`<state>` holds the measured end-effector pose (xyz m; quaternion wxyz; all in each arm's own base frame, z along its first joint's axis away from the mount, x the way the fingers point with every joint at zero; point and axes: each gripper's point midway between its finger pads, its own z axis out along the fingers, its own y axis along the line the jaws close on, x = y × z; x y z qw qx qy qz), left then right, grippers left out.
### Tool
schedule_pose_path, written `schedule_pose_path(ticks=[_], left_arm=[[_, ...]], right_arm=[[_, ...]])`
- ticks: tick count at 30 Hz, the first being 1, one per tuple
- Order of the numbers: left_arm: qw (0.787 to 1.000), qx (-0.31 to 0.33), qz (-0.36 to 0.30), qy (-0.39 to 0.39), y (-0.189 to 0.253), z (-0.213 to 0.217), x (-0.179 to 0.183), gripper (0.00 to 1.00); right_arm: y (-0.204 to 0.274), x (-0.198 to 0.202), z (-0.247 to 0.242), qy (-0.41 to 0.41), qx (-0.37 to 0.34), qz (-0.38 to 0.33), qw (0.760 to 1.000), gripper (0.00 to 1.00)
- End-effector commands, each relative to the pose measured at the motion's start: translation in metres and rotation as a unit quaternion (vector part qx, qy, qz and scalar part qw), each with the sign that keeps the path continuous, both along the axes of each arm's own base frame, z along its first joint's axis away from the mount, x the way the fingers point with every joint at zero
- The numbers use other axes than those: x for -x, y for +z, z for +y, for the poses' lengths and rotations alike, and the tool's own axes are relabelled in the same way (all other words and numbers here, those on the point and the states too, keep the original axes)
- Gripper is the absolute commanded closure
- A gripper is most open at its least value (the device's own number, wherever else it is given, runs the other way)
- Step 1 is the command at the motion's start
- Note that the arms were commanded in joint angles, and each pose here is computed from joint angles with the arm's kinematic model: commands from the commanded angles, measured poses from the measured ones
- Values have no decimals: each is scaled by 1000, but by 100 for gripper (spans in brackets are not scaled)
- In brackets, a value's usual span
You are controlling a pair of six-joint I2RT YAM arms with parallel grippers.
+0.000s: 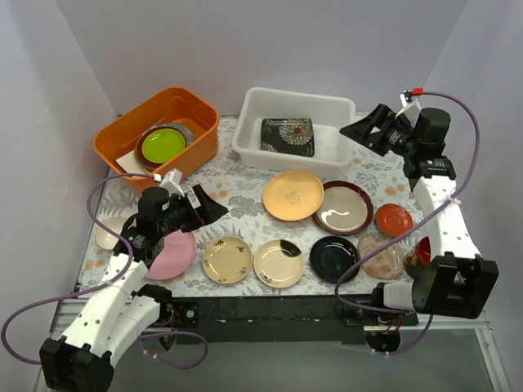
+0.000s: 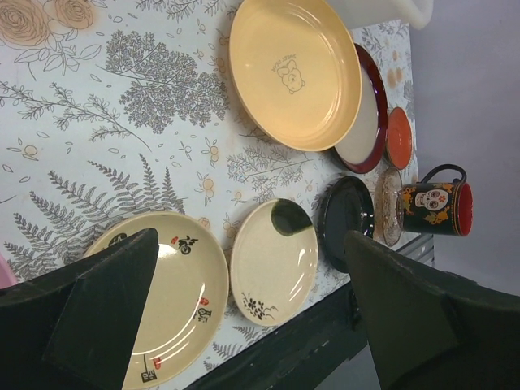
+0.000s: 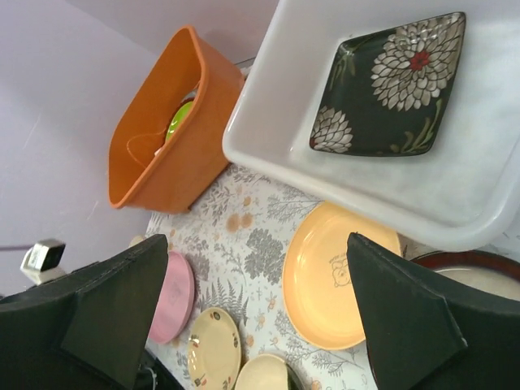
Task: Place the plates into the plastic bin on the countertop
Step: Place the plate in the plastic bin, then pick up the plate at the center of the board.
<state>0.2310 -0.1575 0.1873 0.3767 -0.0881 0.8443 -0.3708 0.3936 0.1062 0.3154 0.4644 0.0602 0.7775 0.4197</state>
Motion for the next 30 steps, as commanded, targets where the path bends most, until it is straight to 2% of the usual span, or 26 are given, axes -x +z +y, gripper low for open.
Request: schedule_pose_path(ticks=[1,8,11,15,22,30], left_arm=[[1000,1,-10,-17,4,-6,-4,2],[999,0,23,-25,-16,-10,-6,2],[999,1,34,-27,-23,-11,-4,2],[999,2,39,-28,-26,-12,-5,2],[997,23,62,-32,-33,-20,-5,2],[997,16,61,-45,-36,-42,-12,2]], right_arm=[[4,35,9,37,14,-26,999,2],[-62,84,3,25,55,36,998,2],[-78,100,-1,32,87,44,995,2],[-107,124,1,47,96,88,990,4],[-135,145,11,64,95,119,986,5],[-165,159,21,81,90,166,979,5]])
